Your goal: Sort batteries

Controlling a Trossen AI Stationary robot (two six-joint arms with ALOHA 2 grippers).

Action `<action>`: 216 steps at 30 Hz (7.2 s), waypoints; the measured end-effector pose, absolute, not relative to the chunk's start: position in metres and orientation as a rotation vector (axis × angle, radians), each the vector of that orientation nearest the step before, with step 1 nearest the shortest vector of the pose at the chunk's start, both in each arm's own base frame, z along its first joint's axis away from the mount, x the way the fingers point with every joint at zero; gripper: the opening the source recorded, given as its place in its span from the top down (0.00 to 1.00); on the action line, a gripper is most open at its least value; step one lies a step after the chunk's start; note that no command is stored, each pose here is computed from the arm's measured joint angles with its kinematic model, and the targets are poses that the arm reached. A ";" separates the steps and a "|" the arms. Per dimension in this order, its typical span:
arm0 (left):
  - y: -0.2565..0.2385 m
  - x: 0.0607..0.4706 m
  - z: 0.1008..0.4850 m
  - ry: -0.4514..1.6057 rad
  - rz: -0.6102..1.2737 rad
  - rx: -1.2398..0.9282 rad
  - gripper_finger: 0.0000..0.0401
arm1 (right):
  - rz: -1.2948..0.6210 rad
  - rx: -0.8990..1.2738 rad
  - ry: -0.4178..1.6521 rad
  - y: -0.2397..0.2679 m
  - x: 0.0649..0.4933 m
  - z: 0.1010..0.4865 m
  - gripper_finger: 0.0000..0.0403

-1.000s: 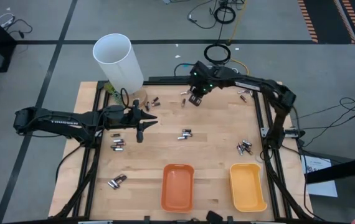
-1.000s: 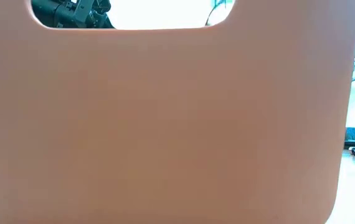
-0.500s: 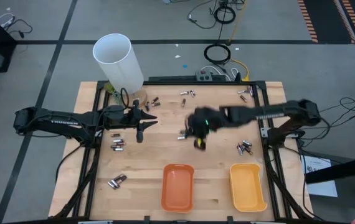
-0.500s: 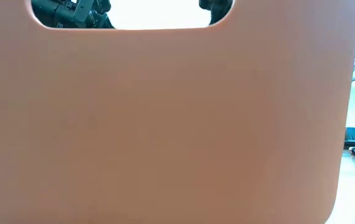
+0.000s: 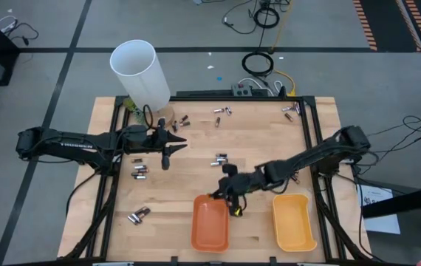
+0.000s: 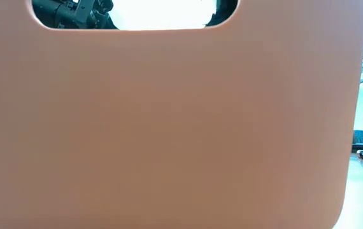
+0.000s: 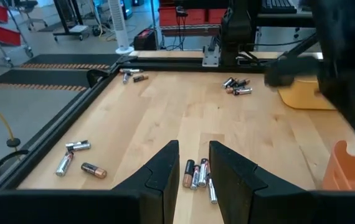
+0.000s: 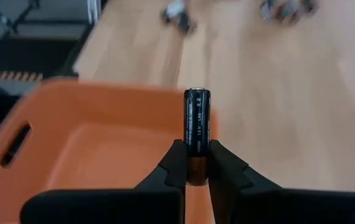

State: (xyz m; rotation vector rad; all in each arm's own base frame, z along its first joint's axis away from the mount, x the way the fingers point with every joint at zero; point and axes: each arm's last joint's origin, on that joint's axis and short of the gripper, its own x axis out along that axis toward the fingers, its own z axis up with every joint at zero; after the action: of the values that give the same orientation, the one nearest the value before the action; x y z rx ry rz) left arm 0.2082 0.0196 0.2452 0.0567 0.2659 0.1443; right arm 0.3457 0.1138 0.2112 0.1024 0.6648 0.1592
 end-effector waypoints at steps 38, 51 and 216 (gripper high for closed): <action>0.018 0.211 0.251 0.196 0.125 0.057 0.76 | 0.179 0.054 0.851 0.143 0.358 0.192 0.79; 0.018 0.211 0.249 0.210 0.125 0.057 0.76 | 0.177 0.020 0.829 0.136 0.371 0.229 0.66; 0.004 0.206 0.229 0.375 0.079 -0.036 0.76 | 0.297 0.073 0.665 0.111 0.340 0.198 0.94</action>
State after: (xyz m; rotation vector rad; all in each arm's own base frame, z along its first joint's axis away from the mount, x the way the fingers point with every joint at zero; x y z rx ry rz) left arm 0.2061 0.0039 0.2286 -0.0364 0.3755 0.0788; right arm 0.3403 0.1108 0.1979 0.0734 0.6646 0.2967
